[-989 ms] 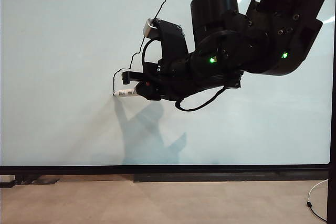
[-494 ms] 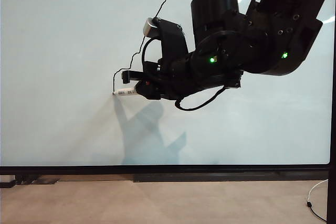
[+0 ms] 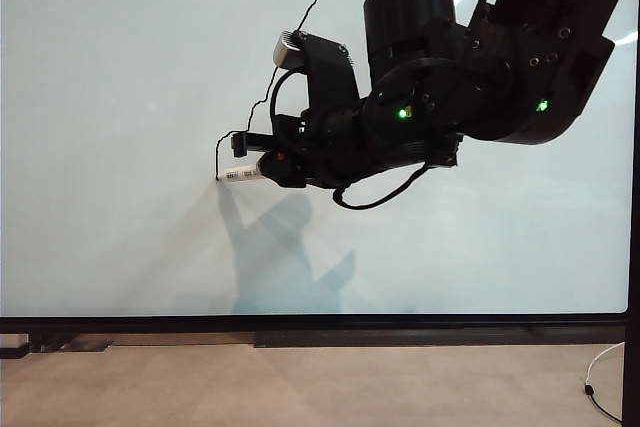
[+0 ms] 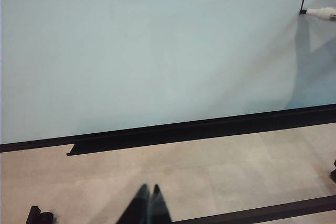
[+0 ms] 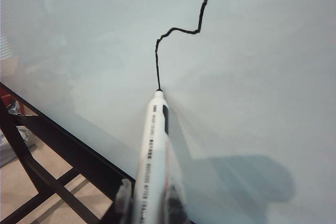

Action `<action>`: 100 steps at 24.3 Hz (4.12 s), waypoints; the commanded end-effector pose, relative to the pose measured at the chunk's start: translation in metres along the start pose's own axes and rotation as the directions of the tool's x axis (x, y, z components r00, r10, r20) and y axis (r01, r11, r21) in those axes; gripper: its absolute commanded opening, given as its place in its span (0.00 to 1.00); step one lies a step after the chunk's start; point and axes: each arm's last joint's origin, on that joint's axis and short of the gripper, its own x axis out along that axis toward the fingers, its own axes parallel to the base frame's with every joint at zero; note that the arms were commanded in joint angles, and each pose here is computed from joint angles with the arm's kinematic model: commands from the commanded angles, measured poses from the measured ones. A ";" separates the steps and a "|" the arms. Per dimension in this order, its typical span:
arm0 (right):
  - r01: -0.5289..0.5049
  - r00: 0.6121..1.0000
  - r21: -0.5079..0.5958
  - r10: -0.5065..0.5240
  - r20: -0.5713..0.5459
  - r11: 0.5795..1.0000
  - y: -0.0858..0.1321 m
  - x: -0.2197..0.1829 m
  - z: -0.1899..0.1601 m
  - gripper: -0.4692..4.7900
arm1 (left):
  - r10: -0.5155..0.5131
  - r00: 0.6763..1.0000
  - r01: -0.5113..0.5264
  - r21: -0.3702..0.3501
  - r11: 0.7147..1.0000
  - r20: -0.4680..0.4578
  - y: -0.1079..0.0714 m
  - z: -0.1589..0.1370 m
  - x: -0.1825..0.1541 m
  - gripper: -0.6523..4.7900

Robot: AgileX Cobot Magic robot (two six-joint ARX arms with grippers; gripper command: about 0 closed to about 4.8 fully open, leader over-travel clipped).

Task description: Pick up the pen on the shelf to the right of the whiteboard and draw a triangle.

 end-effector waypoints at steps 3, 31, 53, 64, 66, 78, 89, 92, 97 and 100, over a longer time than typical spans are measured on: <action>0.054 0.998 0.001 -0.054 0.039 0.999 -0.008 -0.002 0.004 0.08 | -0.002 1.000 0.002 0.002 1.000 0.015 0.000 0.002 0.000 0.11; 0.187 0.981 -0.021 -0.186 0.059 0.982 -0.051 -0.050 0.004 0.08 | -0.002 1.000 0.002 0.002 1.000 0.015 0.000 0.002 0.000 0.11; 0.267 0.961 -0.042 -0.263 0.087 0.963 -0.078 -0.084 0.006 0.08 | -0.002 1.000 0.002 0.002 1.000 0.014 0.000 0.002 0.000 0.11; 0.371 0.924 -0.033 -0.366 0.109 0.928 -0.100 -0.123 0.004 0.08 | -0.001 1.000 0.001 0.002 1.000 0.014 0.000 0.002 0.000 0.11; 0.381 0.921 -0.030 -0.376 0.103 0.924 -0.102 -0.127 0.001 0.08 | -0.002 1.000 0.002 0.002 1.000 0.015 0.000 0.002 0.000 0.11; 0.437 0.896 -0.024 -0.433 0.100 0.899 -0.116 -0.149 -0.008 0.08 | -0.002 1.000 0.002 0.002 1.000 0.014 0.000 0.002 0.000 0.11; 0.477 0.873 -0.011 -0.473 0.119 0.879 -0.129 -0.171 -0.013 0.08 | -0.002 1.000 0.002 0.002 1.000 0.015 0.000 0.002 0.000 0.11; 0.469 0.876 0.000 -0.466 0.126 0.883 -0.126 -0.172 -0.011 0.08 | -0.002 1.000 0.002 0.002 1.000 0.015 0.000 0.002 0.000 0.11; 0.418 0.894 0.006 -0.413 0.177 0.908 -0.109 -0.175 0.000 0.08 | -0.002 1.000 0.002 0.002 1.000 0.015 0.000 0.002 0.000 0.11; 0.383 0.905 -0.010 -0.373 0.205 0.924 -0.095 -0.173 0.012 0.08 | -0.001 1.000 0.001 0.002 1.000 0.015 0.000 0.002 0.000 0.11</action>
